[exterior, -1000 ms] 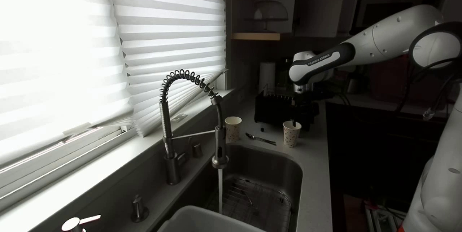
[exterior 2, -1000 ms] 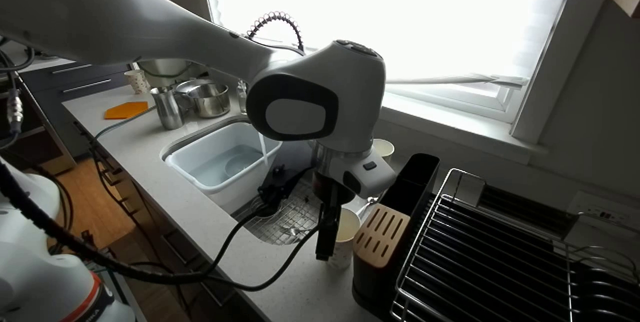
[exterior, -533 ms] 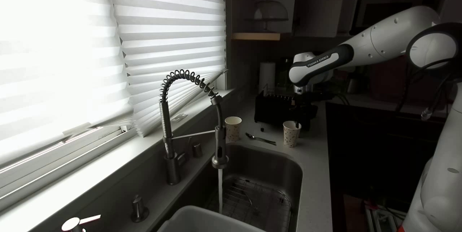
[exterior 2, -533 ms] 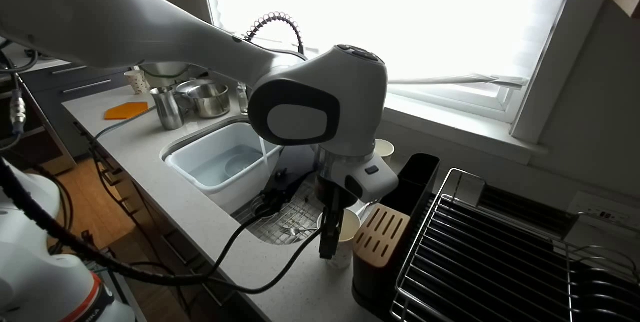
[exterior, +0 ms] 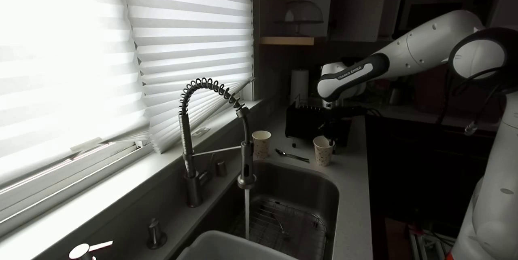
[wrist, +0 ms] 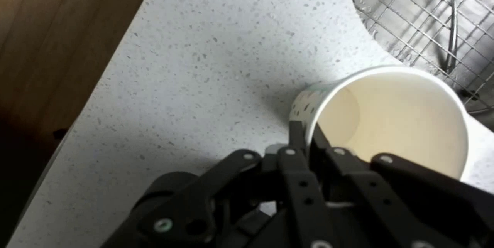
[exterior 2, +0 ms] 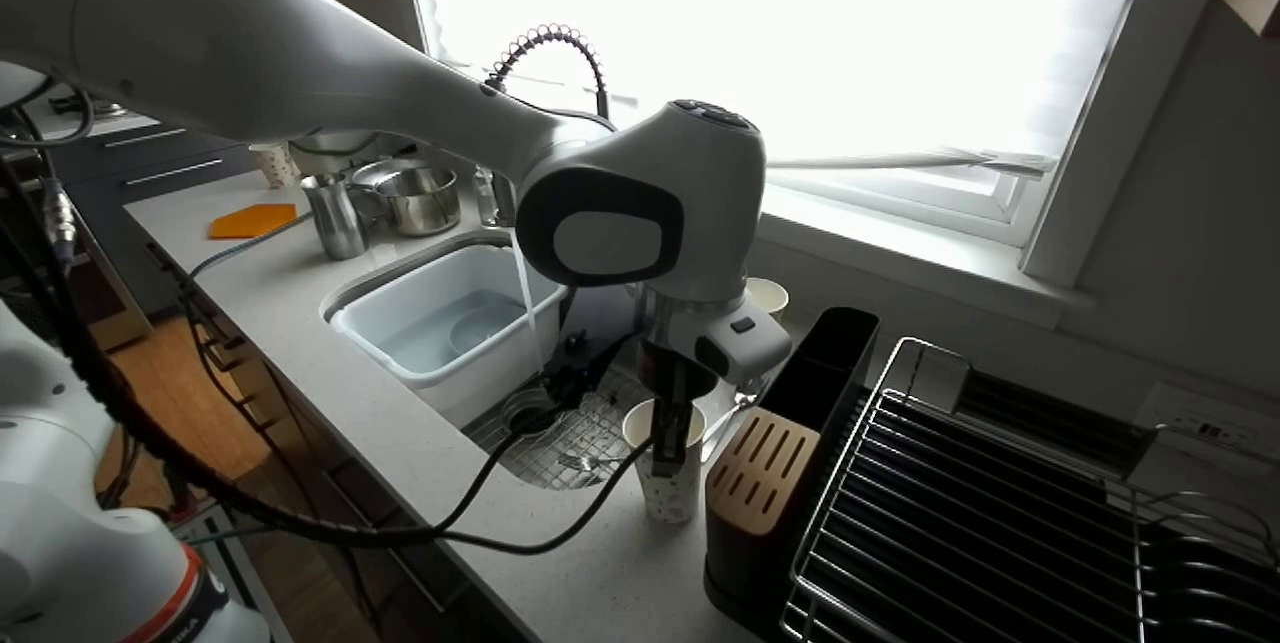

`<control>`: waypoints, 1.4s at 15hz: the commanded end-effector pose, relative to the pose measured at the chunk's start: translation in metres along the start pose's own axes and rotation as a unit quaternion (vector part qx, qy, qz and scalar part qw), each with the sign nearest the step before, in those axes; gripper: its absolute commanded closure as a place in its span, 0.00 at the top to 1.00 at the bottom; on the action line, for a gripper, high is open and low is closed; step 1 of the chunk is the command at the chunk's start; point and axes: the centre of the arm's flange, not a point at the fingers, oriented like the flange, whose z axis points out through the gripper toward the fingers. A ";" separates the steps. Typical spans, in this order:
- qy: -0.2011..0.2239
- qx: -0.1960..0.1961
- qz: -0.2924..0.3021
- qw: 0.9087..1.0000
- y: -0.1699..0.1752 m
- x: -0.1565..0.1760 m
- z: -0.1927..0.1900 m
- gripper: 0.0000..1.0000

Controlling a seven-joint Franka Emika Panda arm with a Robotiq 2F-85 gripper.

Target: Push the faucet handle to the right then put water in both coffee cups and set them back down on the right side of the counter.

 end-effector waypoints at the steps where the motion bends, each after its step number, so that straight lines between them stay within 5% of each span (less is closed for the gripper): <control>1: 0.027 0.004 -0.049 0.998 -0.028 -0.027 -0.020 0.00; 7: 0.051 -0.006 -0.200 0.978 -0.120 -0.072 -0.053 0.01; 17: 0.013 -0.001 -0.414 0.910 -0.290 -0.156 -0.021 0.01; 18: 0.012 0.003 -0.423 0.906 -0.301 -0.164 -0.016 0.01; 19: 0.022 -0.005 -0.402 0.915 -0.281 -0.163 -0.024 0.04; 21: 0.015 -0.005 -0.416 0.909 -0.298 -0.173 -0.016 0.04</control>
